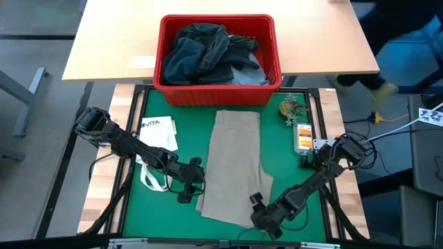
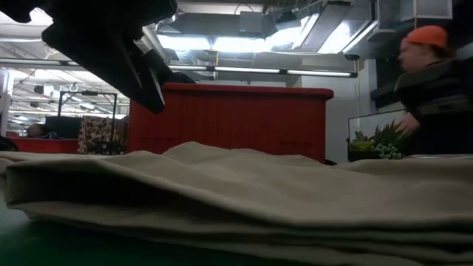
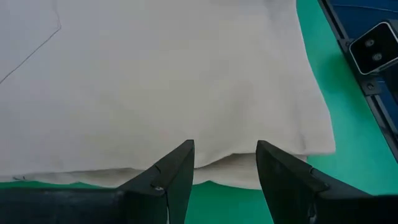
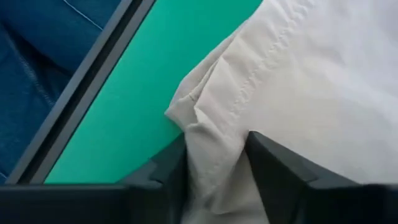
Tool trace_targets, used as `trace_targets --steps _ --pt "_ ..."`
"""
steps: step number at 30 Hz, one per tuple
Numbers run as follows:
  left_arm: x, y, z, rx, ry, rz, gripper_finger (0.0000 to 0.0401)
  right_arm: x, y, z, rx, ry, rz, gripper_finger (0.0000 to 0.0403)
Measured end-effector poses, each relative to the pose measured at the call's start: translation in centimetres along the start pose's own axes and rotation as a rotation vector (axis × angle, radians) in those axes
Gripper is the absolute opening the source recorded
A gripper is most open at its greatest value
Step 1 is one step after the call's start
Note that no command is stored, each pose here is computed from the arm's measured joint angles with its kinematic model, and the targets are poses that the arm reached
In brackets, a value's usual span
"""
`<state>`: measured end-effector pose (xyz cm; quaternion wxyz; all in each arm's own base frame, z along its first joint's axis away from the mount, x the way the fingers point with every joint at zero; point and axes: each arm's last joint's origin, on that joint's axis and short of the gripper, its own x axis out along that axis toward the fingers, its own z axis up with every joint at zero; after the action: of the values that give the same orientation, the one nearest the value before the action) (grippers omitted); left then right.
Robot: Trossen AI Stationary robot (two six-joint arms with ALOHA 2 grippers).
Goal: Fold Laundry from Bin
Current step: Fold the gray shorts
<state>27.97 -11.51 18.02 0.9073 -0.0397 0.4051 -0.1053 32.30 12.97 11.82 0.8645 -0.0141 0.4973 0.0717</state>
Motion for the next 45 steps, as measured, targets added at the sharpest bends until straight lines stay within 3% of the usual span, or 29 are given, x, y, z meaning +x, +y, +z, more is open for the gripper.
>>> trace_targets --steps 5,10,16,19,24,29,32,40,45 --pt "0.0 0.0 0.0 0.098 0.002 -0.010 0.0166 0.0 0.0 -0.1 -0.002 0.004 -0.005 0.0083" --pt "0.0 -0.3 -0.1 0.280 0.013 -0.085 0.0166 0.0 0.0 -0.1 -0.003 0.007 -0.005 0.0042" --pt "-0.1 -1.8 -0.6 0.603 0.002 -0.156 0.0166 0.1 0.0 -0.2 -0.003 0.010 -0.002 0.0029" --pt "0.0 -2.2 -0.8 0.694 0.001 -0.154 0.0166 0.1 0.0 -0.2 -0.004 0.009 -0.007 0.0033" --pt "1.2 -2.7 -1.7 0.761 0.050 -0.099 0.0166 0.1 0.0 -0.2 -0.004 0.008 -0.008 0.0039" --pt "2.0 -3.3 -2.6 0.995 0.093 0.044 0.0166 0.1 0.0 -0.2 -0.004 0.006 -0.009 0.0039" --pt "2.3 -3.4 -2.9 1.071 0.116 0.095 0.0166 0.1 0.1 -0.2 -0.004 0.004 -0.008 0.0039" --pt "3.7 -3.3 -3.8 1.179 0.177 0.111 0.0166 0.1 0.1 0.0 -0.002 -0.020 -0.003 0.0039" --pt "4.2 -3.5 -3.3 1.168 0.117 0.215 0.0166 0.1 0.2 0.2 0.000 -0.039 0.002 0.0040"
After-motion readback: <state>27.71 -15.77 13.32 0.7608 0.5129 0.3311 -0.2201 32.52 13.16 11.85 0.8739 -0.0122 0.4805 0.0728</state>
